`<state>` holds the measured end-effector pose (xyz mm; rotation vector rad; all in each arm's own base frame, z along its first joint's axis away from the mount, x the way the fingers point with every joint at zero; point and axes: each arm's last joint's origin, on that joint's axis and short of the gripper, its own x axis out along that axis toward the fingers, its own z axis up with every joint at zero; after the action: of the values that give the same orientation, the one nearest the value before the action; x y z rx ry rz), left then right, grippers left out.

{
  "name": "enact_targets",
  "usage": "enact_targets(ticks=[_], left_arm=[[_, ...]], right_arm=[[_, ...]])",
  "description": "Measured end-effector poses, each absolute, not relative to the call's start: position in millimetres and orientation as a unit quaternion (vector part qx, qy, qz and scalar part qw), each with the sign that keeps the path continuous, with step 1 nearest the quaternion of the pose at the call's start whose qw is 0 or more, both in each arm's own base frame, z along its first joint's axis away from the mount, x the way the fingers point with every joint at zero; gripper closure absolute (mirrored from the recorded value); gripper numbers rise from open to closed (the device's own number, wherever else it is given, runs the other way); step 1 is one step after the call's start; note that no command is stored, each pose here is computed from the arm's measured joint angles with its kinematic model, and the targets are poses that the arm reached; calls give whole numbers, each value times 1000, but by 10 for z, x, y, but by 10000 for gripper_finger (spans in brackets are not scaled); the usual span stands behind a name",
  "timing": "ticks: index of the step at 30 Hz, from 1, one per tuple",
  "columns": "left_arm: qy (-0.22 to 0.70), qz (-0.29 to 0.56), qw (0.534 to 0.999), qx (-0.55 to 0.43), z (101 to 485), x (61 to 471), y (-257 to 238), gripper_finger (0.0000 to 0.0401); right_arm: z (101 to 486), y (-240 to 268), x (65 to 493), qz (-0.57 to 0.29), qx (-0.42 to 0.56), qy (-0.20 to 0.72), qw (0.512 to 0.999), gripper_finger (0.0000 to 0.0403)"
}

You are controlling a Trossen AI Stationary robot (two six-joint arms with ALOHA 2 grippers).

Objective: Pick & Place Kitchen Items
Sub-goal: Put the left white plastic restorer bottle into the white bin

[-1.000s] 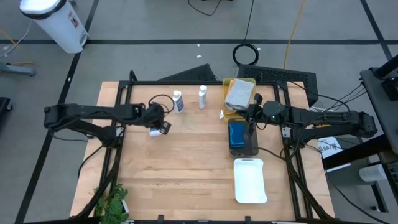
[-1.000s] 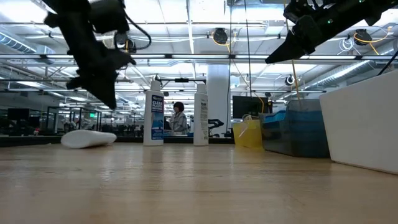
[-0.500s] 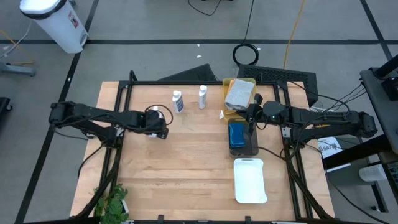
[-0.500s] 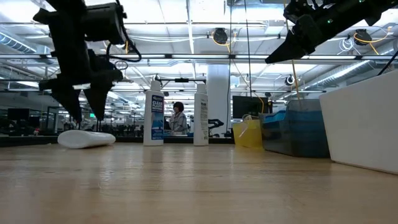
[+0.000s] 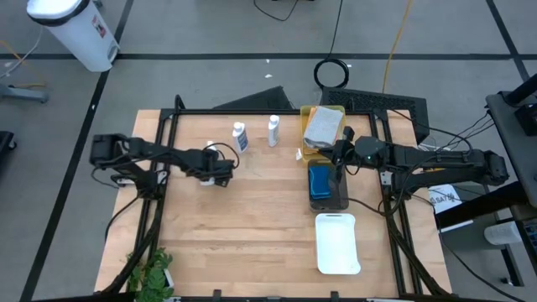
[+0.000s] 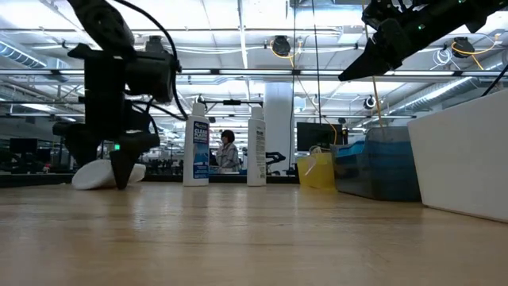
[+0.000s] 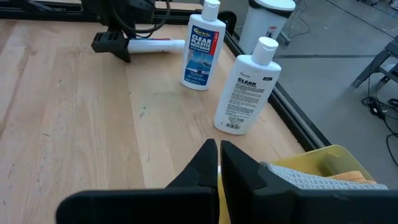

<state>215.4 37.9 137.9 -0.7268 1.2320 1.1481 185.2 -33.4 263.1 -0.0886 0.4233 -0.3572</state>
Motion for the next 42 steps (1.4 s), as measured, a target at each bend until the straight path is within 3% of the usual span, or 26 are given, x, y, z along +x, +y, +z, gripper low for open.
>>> enact_targets(ticks=[9, 20, 26, 31, 37, 42], left_arm=[[569, 477, 604, -291, 1284, 2181, 431, 108], [553, 447, 643, -285, 1546, 2074, 333, 303], [500, 415, 696, -307, 1819, 2010, 208, 305], [389, 345, 804, -288, 2103, 2101, 56, 305], [243, 187, 935, -180, 2393, 2454, -201, 293], [151, 94, 983, -44, 2392, 2786, -433, 289]], right_arm=[[2632, -334, 1852, -176, -44, 209, 961, 402], [2632, -334, 1852, -176, -44, 209, 961, 401], [2631, -334, 1852, -176, -44, 209, 961, 402], [2631, -334, 1852, -176, -44, 209, 961, 402], [2644, -334, 1858, -177, -43, 202, 962, 401], [2673, -334, 1870, -175, -42, 186, 966, 402]])
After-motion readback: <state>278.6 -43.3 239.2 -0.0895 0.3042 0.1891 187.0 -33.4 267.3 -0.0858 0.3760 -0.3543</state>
